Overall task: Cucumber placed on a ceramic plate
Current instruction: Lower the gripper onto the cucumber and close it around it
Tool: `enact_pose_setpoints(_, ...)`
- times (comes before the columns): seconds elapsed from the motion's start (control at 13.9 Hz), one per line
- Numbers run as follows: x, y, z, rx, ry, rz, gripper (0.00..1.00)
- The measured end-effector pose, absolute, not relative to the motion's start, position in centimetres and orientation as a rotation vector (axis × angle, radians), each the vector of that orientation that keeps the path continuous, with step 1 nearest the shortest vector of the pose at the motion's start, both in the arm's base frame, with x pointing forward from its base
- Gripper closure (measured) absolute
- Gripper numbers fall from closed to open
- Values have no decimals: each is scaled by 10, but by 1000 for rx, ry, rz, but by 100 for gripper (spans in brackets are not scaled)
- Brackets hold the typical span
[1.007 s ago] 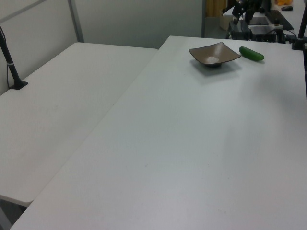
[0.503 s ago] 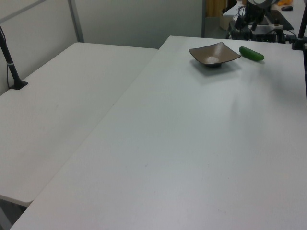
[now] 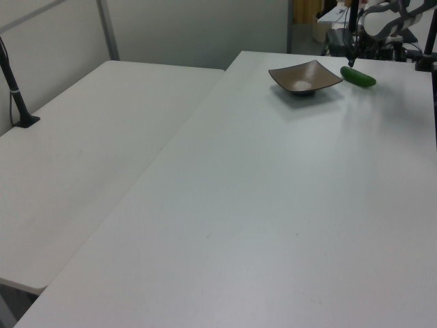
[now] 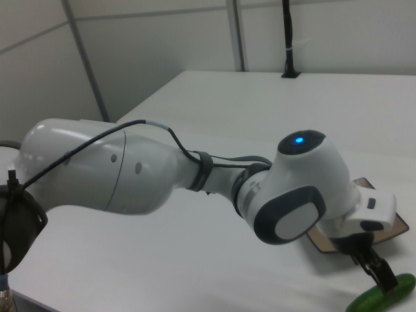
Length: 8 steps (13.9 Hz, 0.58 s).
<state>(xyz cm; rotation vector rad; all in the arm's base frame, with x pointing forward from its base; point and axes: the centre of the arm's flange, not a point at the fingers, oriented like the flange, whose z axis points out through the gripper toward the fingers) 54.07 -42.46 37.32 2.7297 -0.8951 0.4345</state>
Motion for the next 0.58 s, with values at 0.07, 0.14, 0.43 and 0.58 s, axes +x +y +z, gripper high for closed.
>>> enact_pose_setpoints(0.07, 540, -426, 369, 2734, -878, 421, 0)
enact_pose_setpoints(0.14, 539, -428, 360, 2744, -852, 401, 0)
enact_pose_setpoints(0.43, 547, -430, 318, 2740, -812, 429, 0)
enact_pose_setpoints(0.58, 549, -429, 303, 2740, -781, 417, 0)
